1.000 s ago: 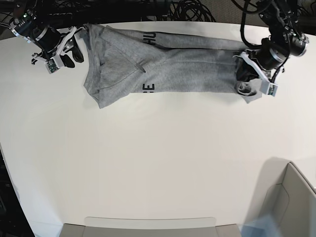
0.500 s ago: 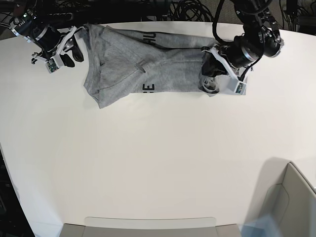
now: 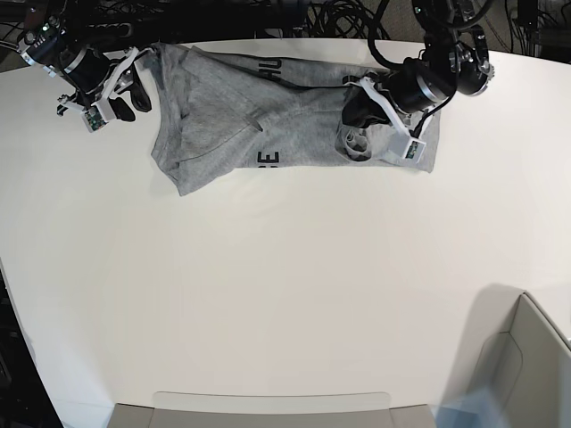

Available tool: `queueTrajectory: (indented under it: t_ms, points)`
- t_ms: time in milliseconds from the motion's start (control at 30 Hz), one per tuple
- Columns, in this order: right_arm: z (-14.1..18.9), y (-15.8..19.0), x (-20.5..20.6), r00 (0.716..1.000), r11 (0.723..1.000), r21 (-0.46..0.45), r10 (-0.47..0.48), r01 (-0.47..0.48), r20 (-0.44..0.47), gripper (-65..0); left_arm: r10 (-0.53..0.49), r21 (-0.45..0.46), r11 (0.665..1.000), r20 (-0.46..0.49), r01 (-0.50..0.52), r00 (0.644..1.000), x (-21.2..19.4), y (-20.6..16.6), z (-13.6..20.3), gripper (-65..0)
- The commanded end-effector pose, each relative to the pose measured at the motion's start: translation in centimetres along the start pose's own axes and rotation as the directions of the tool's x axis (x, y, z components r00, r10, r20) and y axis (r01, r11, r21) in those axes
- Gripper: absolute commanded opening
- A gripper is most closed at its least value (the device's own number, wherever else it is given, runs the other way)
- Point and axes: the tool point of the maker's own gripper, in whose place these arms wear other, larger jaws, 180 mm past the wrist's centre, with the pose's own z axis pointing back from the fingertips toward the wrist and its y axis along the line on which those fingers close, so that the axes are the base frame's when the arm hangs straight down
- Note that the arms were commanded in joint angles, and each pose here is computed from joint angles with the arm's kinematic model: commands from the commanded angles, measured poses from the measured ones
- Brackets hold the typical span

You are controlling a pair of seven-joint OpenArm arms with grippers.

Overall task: Fold the T-shirt properly
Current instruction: 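Grasp the strip end with the left gripper and fold it toward the right gripper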

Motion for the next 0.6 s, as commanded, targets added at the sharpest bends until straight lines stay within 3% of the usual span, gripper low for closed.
queueTrajectory:
  t_ms: [0, 567]
  points:
    - [0.3, 0.2, 1.0, 0.999, 0.999, 0.016, 0.029, -0.03, 0.037, -45.8, -0.009, -0.018, 1.0, 0.042, 0.01, 0.999, 1.1, -0.5, 0.2, -65.0]
    - [0.3, 0.2, 0.9, 0.999, 0.999, 0.016, 0.028, -0.028, 0.035, -45.8, 0.025, -0.051, 0.998, 0.07, -0.021, 0.997, 1.5, -1.7, -0.4, -65.0]
